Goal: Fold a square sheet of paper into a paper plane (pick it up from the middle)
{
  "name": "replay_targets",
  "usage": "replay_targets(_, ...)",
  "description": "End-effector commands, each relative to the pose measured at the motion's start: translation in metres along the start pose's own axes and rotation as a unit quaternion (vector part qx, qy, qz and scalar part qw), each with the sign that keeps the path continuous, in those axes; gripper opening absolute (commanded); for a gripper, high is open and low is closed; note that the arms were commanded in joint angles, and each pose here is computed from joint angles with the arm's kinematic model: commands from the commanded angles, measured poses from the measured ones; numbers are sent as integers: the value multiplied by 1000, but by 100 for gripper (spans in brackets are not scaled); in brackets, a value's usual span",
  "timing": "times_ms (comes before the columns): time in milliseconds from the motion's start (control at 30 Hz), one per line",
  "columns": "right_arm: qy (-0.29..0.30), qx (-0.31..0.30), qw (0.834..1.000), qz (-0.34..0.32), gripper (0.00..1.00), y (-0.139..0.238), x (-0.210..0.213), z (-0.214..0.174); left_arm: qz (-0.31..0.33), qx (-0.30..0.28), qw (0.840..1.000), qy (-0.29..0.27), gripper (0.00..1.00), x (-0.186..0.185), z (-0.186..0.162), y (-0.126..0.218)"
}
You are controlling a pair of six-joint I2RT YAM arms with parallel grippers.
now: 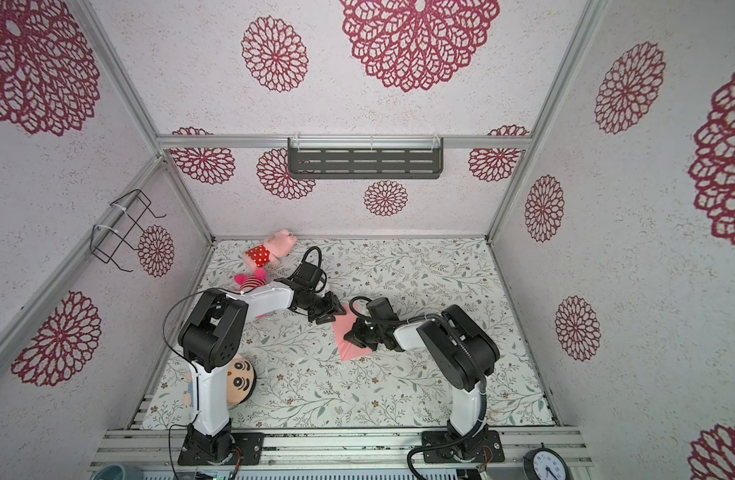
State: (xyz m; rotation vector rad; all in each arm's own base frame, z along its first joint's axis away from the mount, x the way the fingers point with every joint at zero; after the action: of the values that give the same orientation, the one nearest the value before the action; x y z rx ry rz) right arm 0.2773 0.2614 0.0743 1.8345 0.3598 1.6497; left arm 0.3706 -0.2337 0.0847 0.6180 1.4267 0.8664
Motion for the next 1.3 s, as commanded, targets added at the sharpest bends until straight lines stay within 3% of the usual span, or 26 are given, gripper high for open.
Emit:
replay_targets(0,15,1,1000,12,0,-3,7,2,61,35,997,25,50,30,-18,-17)
replay_targets(400,14,-2,1000,24,0,-5,5,1,62,36,997,25,50,31,-19,-17)
replay_targets(833,8,-6,1000,-23,0,-4,-10,-1,58,31,998,21,50,26,-16,-13)
replay_targets(1100,5,-6,1000,-30,9,-4,-11,-1,49,11,999,16,50,16,-9,2)
replay_targets(1267,9,-10,1000,-22,2,-1,-7,0,58,14,998,18,49,22,-8,0)
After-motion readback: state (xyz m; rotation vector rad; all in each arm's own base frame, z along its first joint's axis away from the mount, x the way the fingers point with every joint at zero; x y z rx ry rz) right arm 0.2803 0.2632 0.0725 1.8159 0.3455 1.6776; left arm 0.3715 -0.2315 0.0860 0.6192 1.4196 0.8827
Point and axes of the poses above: each gripper's point midway between its finger pads, its own y axis back along the fingers, its own x axis along the line the jaws close on, z = x × y, the point moved 8 cm from there along y, back along the fingers, and after that the axes turned 5 degrees about -y, right-handed, at the moved point
